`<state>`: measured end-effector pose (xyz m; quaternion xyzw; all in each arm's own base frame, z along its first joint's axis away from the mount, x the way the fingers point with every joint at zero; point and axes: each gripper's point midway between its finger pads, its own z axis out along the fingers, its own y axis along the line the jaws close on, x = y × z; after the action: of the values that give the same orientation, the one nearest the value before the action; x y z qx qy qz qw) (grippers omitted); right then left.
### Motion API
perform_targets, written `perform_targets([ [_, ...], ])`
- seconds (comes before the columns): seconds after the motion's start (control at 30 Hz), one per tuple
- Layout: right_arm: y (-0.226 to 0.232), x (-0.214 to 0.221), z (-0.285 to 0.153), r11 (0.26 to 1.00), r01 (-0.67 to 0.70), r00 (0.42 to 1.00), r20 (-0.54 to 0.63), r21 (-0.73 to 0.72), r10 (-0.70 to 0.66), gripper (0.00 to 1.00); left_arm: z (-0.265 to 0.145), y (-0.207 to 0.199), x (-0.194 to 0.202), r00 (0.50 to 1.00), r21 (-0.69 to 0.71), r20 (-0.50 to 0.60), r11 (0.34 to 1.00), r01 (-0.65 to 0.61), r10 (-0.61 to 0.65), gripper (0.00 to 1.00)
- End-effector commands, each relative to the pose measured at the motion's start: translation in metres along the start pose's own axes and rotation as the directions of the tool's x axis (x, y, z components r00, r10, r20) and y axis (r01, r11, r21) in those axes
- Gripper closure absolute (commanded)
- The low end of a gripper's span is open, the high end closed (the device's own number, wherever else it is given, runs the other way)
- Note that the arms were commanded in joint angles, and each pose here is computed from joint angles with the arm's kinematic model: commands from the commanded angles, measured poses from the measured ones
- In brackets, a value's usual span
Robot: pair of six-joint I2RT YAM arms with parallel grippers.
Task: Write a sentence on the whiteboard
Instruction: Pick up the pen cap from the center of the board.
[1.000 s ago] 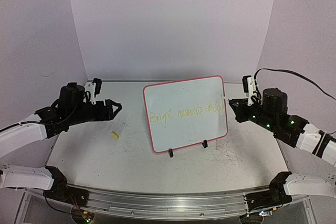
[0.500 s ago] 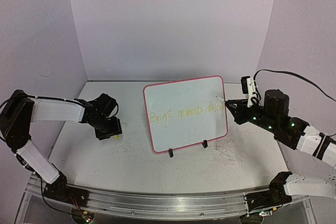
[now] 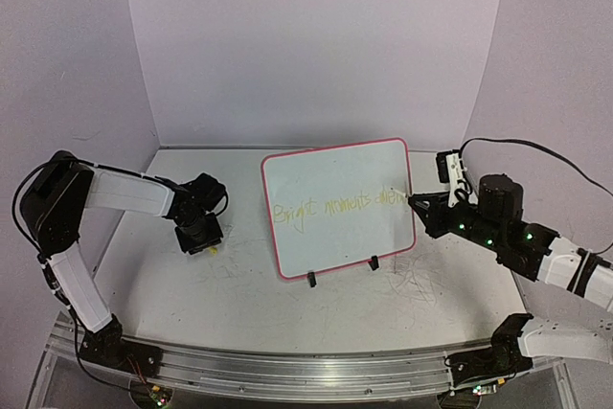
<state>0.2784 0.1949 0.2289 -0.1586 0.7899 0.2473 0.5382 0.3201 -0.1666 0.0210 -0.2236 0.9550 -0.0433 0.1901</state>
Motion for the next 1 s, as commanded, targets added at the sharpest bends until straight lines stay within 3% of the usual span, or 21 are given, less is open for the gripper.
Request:
perform_targets([
  [0.0,0.004,-0.008,0.0,1.0,-0.007,0.999,0.046,-0.029,0.009,1.0,0.001,0.001,-0.011,0.996,-0.048,0.032,0.995,0.084,-0.083,0.65],
  [0.23,0.007,-0.005,0.001,0.998,-0.027,0.999,0.041,-0.051,0.029,1.0,0.017,0.013,-0.006,0.994,-0.132,0.03,0.985,0.112,-0.109,0.73],
  [0.47,0.037,-0.02,0.0,0.989,-0.044,0.997,0.058,-0.138,0.053,1.0,0.012,0.018,-0.007,0.995,-0.135,0.045,0.986,0.099,-0.093,0.96],
  [0.7,0.136,-0.02,0.023,0.954,-0.052,0.998,0.013,-0.296,0.058,1.0,-0.065,-0.002,-0.039,0.968,0.116,0.149,0.976,0.184,-0.201,1.0],
  [0.87,0.221,-0.016,0.049,0.932,-0.017,1.0,0.013,-0.362,0.023,1.0,-0.138,-0.025,-0.061,0.919,0.429,0.17,0.866,0.256,-0.356,1.0],
  [0.97,0.263,-0.024,0.064,0.935,0.016,0.998,0.061,-0.354,0.006,1.0,-0.166,-0.034,-0.067,0.892,0.534,0.129,0.788,0.306,-0.433,1.0],
])
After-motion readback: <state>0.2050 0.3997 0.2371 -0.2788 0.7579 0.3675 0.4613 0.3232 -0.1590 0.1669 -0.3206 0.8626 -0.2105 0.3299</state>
